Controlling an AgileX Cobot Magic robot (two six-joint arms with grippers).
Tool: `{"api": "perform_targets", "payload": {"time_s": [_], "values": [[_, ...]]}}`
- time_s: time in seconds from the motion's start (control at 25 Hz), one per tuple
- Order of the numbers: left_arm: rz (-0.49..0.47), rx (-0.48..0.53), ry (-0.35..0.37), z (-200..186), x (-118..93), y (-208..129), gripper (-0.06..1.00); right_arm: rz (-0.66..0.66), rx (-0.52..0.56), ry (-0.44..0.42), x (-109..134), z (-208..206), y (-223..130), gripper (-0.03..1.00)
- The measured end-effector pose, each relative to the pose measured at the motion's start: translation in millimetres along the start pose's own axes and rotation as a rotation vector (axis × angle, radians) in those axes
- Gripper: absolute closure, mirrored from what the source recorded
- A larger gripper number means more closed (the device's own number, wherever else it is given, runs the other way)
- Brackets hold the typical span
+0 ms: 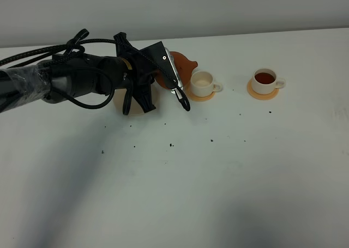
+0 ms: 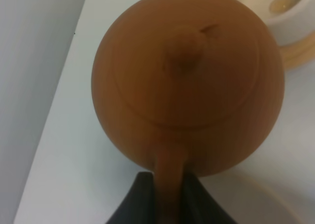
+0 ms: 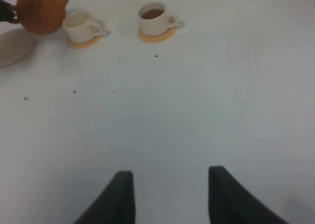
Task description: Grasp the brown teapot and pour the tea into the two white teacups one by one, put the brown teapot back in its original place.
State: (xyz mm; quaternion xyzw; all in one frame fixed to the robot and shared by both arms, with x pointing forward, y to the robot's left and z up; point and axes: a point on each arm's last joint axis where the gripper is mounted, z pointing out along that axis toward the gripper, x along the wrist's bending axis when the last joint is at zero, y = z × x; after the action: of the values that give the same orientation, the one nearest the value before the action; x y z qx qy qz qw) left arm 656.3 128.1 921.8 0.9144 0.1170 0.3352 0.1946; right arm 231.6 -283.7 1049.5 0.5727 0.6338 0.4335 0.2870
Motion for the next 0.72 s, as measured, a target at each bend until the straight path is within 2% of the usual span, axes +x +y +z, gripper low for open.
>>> {"api": "perform_targets", "payload": {"time_s": [0.28,0.72], "values": [[0.045,0.002,0.010,0.4,2.6,-3.2,0.82,0.000,-0.001,0.000,0.0,-0.1,-0.1,0.61],[0.208,-0.022,0.053,0.2,6.3,-0.7,0.82,0.000,-0.001,0.000,0.0,-0.1,-0.1,0.61]]}}
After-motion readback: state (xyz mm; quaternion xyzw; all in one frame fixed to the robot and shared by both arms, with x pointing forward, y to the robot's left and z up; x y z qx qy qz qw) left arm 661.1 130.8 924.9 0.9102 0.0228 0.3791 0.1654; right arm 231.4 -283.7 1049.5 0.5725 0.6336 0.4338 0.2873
